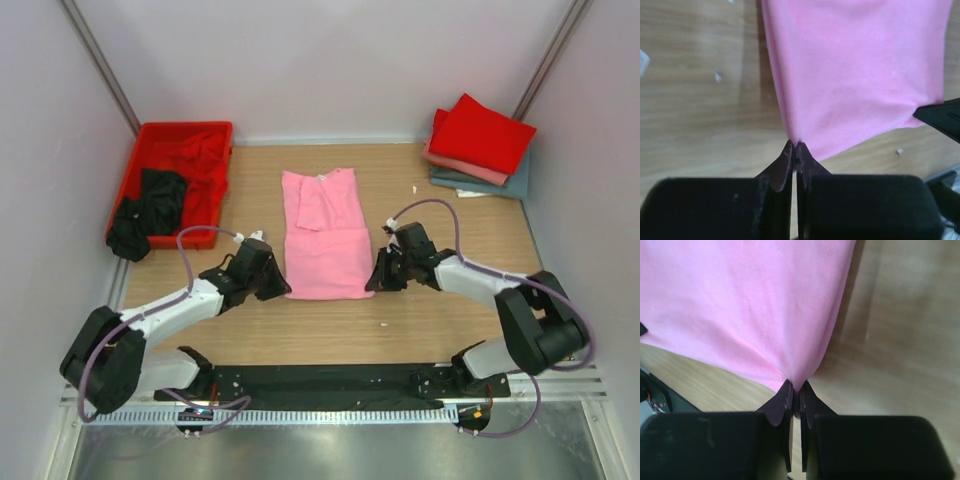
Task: Fold and stack the t-shirts
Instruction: Fold the tshirt
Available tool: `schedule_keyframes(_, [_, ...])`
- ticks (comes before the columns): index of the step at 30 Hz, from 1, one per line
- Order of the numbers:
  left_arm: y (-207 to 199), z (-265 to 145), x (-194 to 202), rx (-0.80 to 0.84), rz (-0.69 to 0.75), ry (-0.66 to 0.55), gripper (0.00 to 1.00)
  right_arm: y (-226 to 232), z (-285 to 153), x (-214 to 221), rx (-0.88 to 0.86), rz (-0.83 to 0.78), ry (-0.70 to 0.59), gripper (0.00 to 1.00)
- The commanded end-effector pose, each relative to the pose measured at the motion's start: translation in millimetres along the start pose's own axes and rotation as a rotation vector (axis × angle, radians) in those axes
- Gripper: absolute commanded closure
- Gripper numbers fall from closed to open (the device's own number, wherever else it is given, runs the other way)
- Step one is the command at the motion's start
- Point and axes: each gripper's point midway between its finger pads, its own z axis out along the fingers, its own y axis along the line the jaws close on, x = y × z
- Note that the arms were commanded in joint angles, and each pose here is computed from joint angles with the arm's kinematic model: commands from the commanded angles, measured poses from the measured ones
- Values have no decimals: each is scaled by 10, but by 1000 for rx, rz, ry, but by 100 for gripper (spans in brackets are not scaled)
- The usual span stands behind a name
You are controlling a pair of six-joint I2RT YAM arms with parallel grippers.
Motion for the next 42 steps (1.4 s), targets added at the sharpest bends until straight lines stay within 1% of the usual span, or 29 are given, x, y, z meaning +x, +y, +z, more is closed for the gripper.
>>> schedule_keyframes(1, [57, -297, 274, -40, -9, 40, 100, 42, -295, 257, 15, 34, 6, 99])
schedule_keyframes(2, [21, -389, 300, -16, -35, 29, 100, 38, -332, 364, 23, 35, 9, 99])
schedule_keyframes(3, [36, -458, 391, -19, -28, 47, 100, 152, -465, 341, -12, 27, -39, 99])
schedule_keyframes(4, [27, -506, 431, -10, -38, 51, 100, 234, -527, 437, -25, 38, -31, 99])
schedule_keyframes(5, [27, -549, 456, -4, -45, 52, 100, 265, -585, 463, -27, 43, -43, 99])
schedule_keyframes(6, [-5, -646, 467, 14, -60, 47, 100, 346, -707, 414, -45, 34, -89, 99])
schedule_keyframes(7, [-18, -693, 459, 21, -62, 43, 100, 356, -772, 452, -35, 48, -84, 99])
schedule_keyframes(9, [-77, -840, 388, 33, -63, 27, 100, 474, -951, 328, -48, 38, -142, 99])
schedule_keyframes(10, [-96, -889, 330, 30, -58, 8, 100, 486, -1013, 316, -39, 35, -143, 99])
schedule_keyframes(11, [-197, -972, 220, 47, -55, -22, 100, 584, -1107, 188, -50, 15, -176, 99])
schedule_keyframes(12, [-189, -997, 191, 29, -34, -25, 100, 581, -1144, 137, -27, 7, -188, 99])
schedule_keyframes(13, [-294, -1068, 61, 41, -25, -60, 100, 614, -1173, 77, -23, -8, -198, 99])
schedule_keyframes(16, [-423, -1096, -89, 25, 14, -79, 99, 693, -1275, -245, 40, -61, -257, 99])
schedule_keyframes(20, [-577, -1056, -312, 3, 56, -108, 99, 627, -1178, -476, 123, -96, -264, 99])
schedule_keyframes(25, [-710, -982, -693, -27, 83, -147, 100, 601, -1121, -786, 140, -94, -298, 99])
schedule_keyframes(26, [-666, -904, -735, -50, 86, -133, 100, 581, -1079, -813, 148, -94, -289, 99])
schedule_keyframes(31, [-740, -809, -998, -39, 70, -130, 100, 612, -1047, -1073, 137, -92, -302, 99])
schedule_keyframes(33, [-709, -726, -1077, -53, 65, -116, 100, 588, -957, -1144, 141, -88, -283, 99])
schedule_keyframes(34, [-759, -727, -1158, -41, 65, -125, 100, 613, -962, -1236, 137, -93, -291, 99])
schedule_keyframes(35, [-721, -698, -1264, -48, 49, -134, 99, 576, -949, -1315, 142, -82, -293, 99])
schedule_keyframes(36, [-765, -630, -1342, -41, 45, -115, 100, 509, -837, -1349, 164, -71, -269, 99])
schedule_keyframes(38, [-694, -543, -1553, -64, 8, -125, 99, 514, -808, -1554, 159, -56, -294, 99])
schedule_keyframes(40, [-760, -320, -1691, -39, -13, -75, 99, 505, -643, -1822, 162, -37, -303, 99])
schedule_keyframes(41, [-703, -238, -1813, -48, -36, -71, 98, 418, -574, -1932, 189, -22, -296, 99])
schedule_keyframes(42, [-823, -226, -2023, -18, -36, -92, 97, 334, -527, -2082, 236, -12, -311, 99])
